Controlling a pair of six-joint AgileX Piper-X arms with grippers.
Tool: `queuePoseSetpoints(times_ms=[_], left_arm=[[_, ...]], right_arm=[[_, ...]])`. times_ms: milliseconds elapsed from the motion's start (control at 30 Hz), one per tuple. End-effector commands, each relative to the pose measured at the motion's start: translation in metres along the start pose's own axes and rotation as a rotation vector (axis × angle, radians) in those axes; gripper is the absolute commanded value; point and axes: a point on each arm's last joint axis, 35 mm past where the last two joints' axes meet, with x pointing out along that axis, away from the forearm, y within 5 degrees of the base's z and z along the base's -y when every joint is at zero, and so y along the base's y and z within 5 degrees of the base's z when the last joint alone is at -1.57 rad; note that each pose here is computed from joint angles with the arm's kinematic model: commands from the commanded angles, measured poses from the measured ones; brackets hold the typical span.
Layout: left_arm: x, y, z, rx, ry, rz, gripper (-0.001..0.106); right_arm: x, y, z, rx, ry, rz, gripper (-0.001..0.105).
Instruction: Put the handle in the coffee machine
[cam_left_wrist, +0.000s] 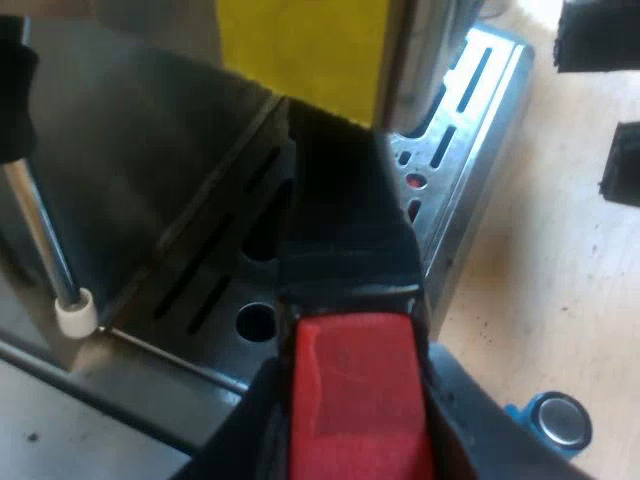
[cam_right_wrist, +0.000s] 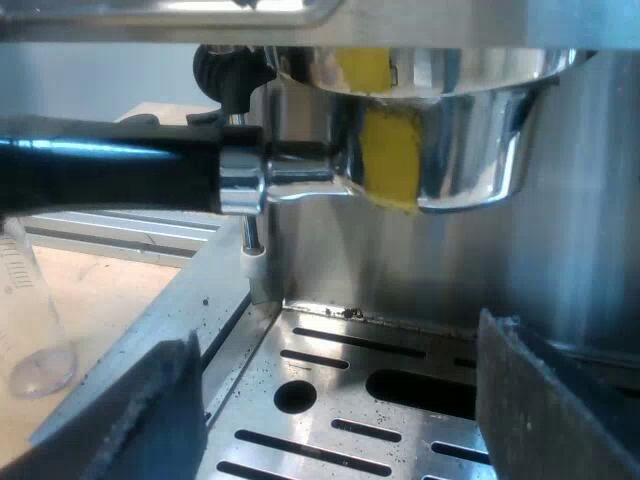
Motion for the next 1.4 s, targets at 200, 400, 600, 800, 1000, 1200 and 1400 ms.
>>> queuePoseSetpoints(times_ms=[200, 400, 600, 800, 1000, 1200, 1400], left_arm=[[-0.004, -0.004, 0.012, 0.136, -0.156, -0.082, 0.0], [-0.004, -0.003, 0.013, 0.156, -0.149, -0.064, 0.0], [-0.007, 0.0, 0.011, 0.154, -0.117, -0.021, 0.0], [-0.015, 0.004, 0.008, 0.138, -0.136, 0.002, 0.0], [-0.008, -0.001, 0.013, 0.151, -0.211, -0.09, 0.0], [0.001, 0.004, 0.012, 0.158, -0.197, -0.104, 0.0], [-0.006, 0.01, 0.012, 0.183, -0.205, -0.058, 0.0]], right_arm=[[0.001, -0.001, 0.004, 0.005, -0.016, -0.004, 0.06], [0.001, -0.001, 0.004, 0.005, -0.016, -0.004, 0.06], [0.001, -0.001, 0.004, 0.005, -0.016, -0.004, 0.06], [0.001, -0.001, 0.004, 0.005, -0.016, -0.004, 0.06], [0.001, -0.001, 0.004, 0.005, -0.016, -0.004, 0.06], [0.001, -0.001, 0.004, 0.005, -0.016, -0.004, 0.06], [0.001, -0.001, 0.004, 0.005, -0.016, -0.004, 0.06]])
